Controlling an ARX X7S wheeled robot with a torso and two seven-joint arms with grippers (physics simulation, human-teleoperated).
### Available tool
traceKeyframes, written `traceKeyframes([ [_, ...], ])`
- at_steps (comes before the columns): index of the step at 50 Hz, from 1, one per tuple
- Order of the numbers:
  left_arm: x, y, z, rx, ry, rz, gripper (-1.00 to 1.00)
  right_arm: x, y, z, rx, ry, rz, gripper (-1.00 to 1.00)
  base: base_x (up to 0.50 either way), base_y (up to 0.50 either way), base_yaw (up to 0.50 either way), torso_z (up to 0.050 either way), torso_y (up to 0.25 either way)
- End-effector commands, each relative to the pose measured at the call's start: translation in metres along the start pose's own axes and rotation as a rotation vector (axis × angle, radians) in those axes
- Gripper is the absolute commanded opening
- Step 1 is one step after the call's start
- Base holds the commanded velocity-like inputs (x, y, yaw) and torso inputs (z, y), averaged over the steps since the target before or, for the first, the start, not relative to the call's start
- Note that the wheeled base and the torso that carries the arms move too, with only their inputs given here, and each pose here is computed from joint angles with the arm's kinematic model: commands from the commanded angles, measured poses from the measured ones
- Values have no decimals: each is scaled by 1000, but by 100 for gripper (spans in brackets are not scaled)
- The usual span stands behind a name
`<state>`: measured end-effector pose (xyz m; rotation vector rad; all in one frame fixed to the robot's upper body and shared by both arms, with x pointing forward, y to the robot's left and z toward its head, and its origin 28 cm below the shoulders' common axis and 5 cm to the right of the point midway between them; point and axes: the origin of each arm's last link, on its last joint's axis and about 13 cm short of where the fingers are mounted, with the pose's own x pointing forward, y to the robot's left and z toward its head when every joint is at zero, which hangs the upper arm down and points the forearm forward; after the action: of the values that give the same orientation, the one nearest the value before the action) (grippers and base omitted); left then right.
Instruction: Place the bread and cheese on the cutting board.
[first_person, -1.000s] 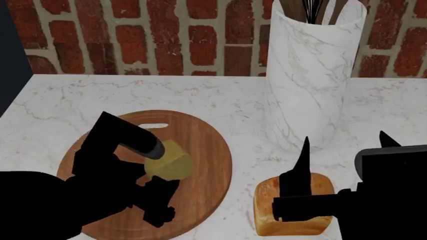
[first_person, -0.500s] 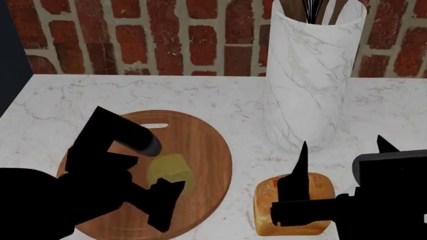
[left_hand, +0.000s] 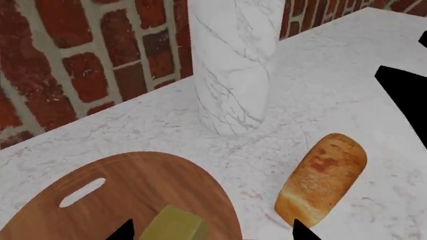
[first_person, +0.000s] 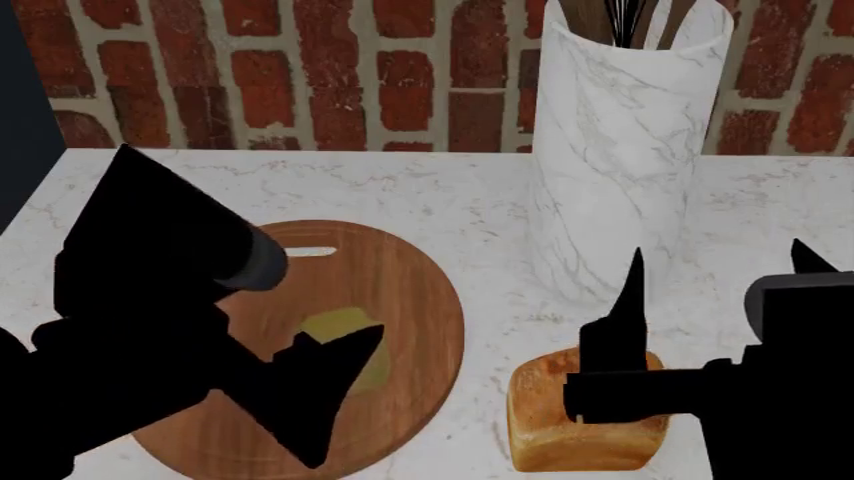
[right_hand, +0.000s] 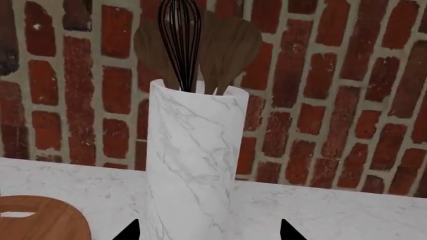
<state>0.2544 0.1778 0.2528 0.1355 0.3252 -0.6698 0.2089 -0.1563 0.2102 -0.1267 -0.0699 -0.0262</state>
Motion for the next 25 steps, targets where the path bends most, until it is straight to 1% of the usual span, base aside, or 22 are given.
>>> traceKeyframes([
  [1, -8, -20, 12, 46, -99, -139, 100, -9, -13, 17, 37, -48, -59, 100, 0, 0, 0, 0, 0],
  [3, 2, -25, 11, 37, -97, -184, 100, -13, -15, 19, 40, -54, -68, 100, 0, 0, 0, 0, 0],
  [6, 18, -26, 8, 14, -85, -220, 100, -18, -17, 20, 37, -55, -71, 100, 0, 0, 0, 0, 0],
  [7, 24, -26, 7, 32, -91, -245, 100, -21, -17, 21, 38, -57, -71, 100, 0, 0, 0, 0, 0],
  [8, 28, -26, 6, 51, -83, -248, 100, -22, -18, 21, 38, -58, -71, 100, 0, -3, 0, 0, 0],
  [9, 33, -24, 4, 53, -71, -247, 100, -23, -18, 21, 37, -59, -70, 100, 0, 0, 0, 0, 0],
  [10, 43, -21, 2, 33, -53, -250, 100, -23, -19, 22, 35, -62, -70, 100, 0, 0, 0, 0, 0],
  [12, 60, -16, 1, 31, -27, -249, 100, -26, -21, 24, 38, -71, -72, 100, 0, 0, 0, 0, 0],
  [13, 68, -14, 1, 11, -20, -247, 100, -28, -22, 24, 38, -73, -71, 100, 0, 0, 0, 0, 0],
  [17, 88, -12, 1, -1, 1, -261, 100, -34, -22, 22, 32, -70, -63, 100, 0, 0, 0, 0, 0],
  [18, 95, -11, 1, 1, 19, -264, 100, -35, -22, 22, 29, -70, -61, 100, 0, 0, 0, 0, 0],
  [19, 102, -8, 1, -12, 28, -264, 100, -36, -21, 20, 26, -66, -57, 100, 0, 0, 0, 0, 0],
  [22, 116, -4, 1, -27, 45, -270, 100, -38, -21, 17, 29, -62, -51, 100, 0, 0, 0, 0, 0],
  [25, 123, -6, 0, -22, 65, -297, 100, -37, -21, 16, 29, -61, -51, 100, 0, 0, 0, 0, 0],
])
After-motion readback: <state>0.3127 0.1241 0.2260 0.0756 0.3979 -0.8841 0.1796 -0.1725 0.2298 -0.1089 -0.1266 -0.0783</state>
